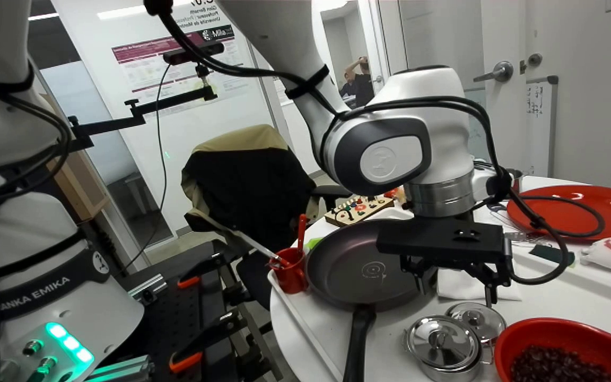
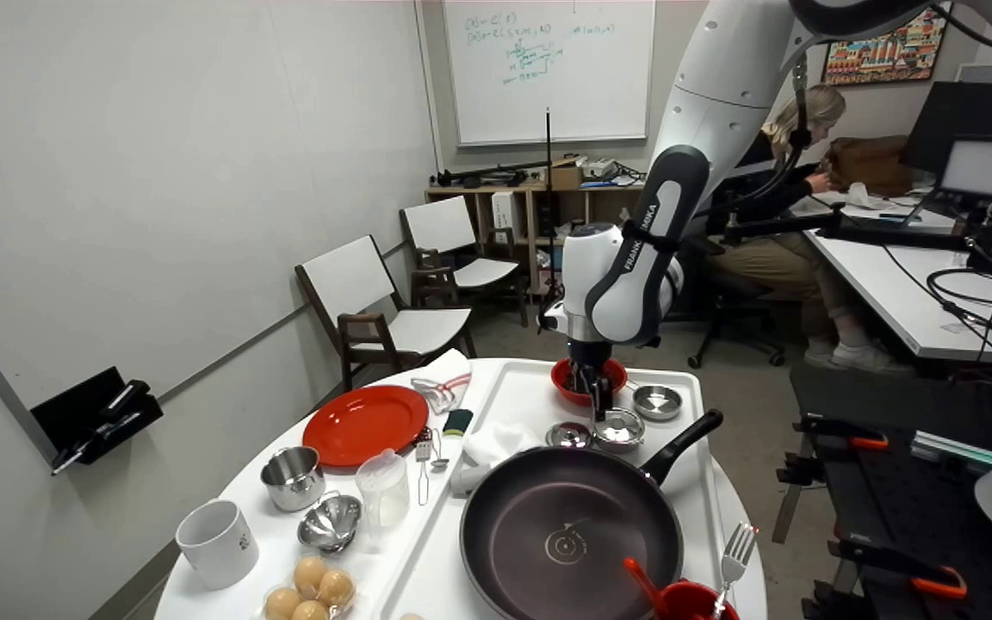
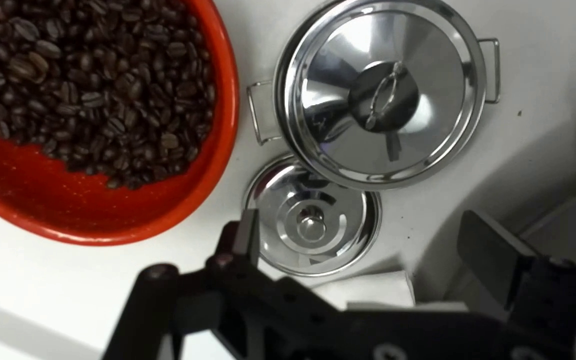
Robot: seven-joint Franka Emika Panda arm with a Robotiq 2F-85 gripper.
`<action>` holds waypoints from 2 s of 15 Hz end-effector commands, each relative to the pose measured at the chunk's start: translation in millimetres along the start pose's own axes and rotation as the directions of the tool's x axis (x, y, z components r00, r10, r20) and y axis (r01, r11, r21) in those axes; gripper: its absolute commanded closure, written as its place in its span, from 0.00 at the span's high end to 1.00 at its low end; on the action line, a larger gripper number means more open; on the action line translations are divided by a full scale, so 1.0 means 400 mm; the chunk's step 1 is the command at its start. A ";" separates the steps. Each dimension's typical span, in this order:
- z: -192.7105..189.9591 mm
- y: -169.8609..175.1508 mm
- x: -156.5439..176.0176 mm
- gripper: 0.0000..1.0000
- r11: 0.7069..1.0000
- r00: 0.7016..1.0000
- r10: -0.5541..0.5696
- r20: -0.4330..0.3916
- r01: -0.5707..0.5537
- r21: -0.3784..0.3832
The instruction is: Put the lid on the silver pot
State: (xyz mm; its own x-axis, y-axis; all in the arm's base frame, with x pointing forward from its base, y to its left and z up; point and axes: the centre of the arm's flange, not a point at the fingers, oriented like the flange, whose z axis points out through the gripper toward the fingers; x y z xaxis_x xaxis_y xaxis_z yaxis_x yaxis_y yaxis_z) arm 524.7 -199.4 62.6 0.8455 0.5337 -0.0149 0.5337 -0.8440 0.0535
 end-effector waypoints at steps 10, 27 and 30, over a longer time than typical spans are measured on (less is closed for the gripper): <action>0.092 0.052 0.058 1.00 0.996 0.995 -0.065 -0.071 0.061 -0.057; 0.162 0.024 0.078 1.00 0.992 0.990 -0.124 -0.074 0.121 -0.034; 0.161 0.023 0.079 0.68 0.992 0.989 -0.125 -0.076 0.122 -0.037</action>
State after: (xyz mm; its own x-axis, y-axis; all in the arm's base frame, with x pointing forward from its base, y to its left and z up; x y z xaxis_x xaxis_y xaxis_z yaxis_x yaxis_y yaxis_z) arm 552.6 -191.3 3.3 0.7875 0.6151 0.0388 0.6119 -0.7878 0.0708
